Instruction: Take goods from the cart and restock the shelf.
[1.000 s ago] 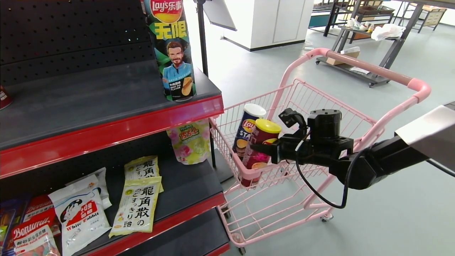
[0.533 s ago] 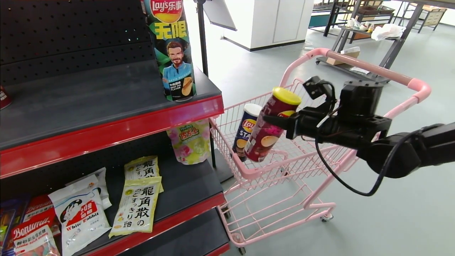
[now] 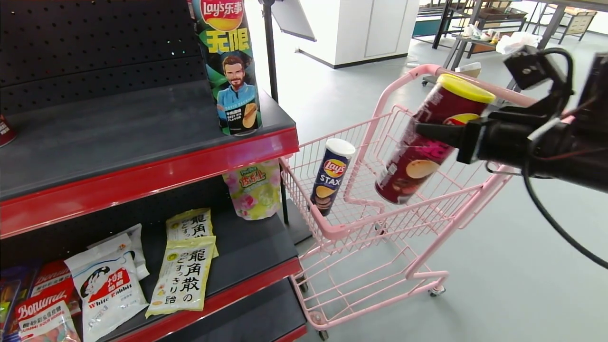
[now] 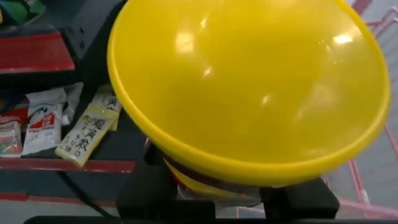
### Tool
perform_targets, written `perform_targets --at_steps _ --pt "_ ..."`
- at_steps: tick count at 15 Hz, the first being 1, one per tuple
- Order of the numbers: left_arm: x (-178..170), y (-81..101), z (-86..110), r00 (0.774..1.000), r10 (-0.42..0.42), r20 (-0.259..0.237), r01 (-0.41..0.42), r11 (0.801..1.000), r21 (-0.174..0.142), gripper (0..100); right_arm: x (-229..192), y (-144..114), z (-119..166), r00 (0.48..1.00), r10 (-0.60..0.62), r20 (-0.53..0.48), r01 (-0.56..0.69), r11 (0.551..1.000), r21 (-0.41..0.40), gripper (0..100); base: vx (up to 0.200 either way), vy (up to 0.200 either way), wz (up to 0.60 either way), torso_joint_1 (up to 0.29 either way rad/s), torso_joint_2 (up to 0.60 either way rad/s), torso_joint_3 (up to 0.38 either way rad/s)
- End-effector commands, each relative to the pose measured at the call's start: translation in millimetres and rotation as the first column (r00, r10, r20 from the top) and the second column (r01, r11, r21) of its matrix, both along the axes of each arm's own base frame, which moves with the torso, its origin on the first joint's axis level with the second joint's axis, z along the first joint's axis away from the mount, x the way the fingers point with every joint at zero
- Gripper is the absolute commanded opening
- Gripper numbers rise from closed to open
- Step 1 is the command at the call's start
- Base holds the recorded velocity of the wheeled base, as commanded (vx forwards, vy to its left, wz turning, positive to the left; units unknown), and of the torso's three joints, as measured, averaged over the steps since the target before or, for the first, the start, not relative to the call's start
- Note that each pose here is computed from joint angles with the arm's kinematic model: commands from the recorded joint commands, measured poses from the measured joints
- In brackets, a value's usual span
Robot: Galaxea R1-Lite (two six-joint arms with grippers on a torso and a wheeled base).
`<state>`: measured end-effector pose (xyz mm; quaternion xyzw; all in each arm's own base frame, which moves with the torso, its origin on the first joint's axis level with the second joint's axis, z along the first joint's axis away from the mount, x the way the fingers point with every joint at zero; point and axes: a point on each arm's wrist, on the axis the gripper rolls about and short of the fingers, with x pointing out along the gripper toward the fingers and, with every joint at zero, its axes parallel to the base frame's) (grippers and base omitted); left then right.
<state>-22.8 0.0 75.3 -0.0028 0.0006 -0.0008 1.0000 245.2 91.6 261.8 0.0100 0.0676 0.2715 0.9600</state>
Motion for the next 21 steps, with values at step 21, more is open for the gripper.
perform_targets --at_steps 21 --pt "-0.1 0.0 0.5 1.000 0.000 0.001 0.000 1.000 -0.001 100 -144.8 -69.6 -61.8 0.958 -0.278 -0.071 0.259 0.944 -0.203 0 0.000 0.000 0.00 0.066 -0.19 -0.129"
